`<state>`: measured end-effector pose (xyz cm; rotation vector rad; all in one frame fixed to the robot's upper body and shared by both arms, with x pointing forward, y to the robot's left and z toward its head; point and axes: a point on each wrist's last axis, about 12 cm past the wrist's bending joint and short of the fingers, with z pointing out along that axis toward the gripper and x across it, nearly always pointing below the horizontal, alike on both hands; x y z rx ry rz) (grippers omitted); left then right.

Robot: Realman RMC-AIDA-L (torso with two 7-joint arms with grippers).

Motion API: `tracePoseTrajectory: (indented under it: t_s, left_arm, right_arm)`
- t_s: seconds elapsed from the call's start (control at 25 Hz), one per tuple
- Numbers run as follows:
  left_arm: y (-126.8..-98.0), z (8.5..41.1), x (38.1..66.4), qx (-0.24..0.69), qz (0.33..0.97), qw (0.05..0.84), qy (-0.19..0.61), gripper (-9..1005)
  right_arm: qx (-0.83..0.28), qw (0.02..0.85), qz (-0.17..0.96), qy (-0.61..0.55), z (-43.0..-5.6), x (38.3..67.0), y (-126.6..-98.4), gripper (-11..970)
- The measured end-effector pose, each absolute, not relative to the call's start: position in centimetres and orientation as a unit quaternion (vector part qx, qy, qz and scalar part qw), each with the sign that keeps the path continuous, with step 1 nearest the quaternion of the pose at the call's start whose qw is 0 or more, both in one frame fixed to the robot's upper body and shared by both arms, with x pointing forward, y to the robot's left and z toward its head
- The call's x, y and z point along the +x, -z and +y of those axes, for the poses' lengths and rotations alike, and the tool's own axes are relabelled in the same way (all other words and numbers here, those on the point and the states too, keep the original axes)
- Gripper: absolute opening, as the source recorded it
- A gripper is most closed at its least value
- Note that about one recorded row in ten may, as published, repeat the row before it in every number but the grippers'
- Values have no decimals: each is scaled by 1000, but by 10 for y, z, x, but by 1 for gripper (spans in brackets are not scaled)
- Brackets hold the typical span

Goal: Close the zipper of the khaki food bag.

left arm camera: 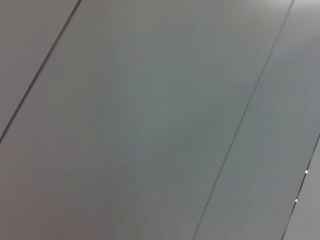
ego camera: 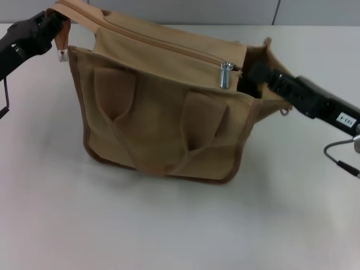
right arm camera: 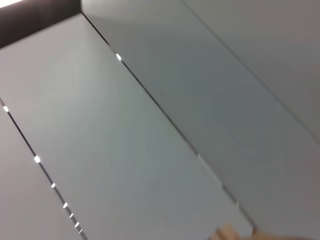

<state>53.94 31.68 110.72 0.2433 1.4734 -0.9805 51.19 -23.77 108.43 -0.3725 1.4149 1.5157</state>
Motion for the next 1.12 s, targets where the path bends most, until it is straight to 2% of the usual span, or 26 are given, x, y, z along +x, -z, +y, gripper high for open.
tracePoseTrajectory:
  t_s: [0.24, 0.36, 0.4, 0.56, 0.84, 1.04, 1.12]
  left_arm:
    - [-1102, 314, 537, 133, 640, 641, 403, 28]
    - [-1103, 315, 537, 140, 632, 651, 395, 99]
    - [-1110, 317, 536, 140, 605, 679, 392, 123]
    - [-1124, 317, 536, 146, 564, 703, 407, 217]
    - [-1144, 310, 523, 188, 469, 743, 439, 472]
    - [-1145, 302, 514, 226, 441, 738, 458, 614]
    - [-1145, 302, 514, 226, 441, 738, 458, 626]
  right_arm:
    - [-157, 543, 565, -601, -240, 507, -1083, 248]
    - [-161, 543, 566, -600, -239, 509, -1083, 320]
    - [-163, 542, 565, -600, -238, 509, -1083, 344]
    - [-164, 543, 565, -600, -234, 512, -1084, 440]
    - [-168, 549, 567, -590, -227, 515, -1082, 664]
    - [-181, 564, 562, -577, -226, 513, -1081, 679]
    - [-197, 583, 553, -561, -226, 512, -1081, 679]
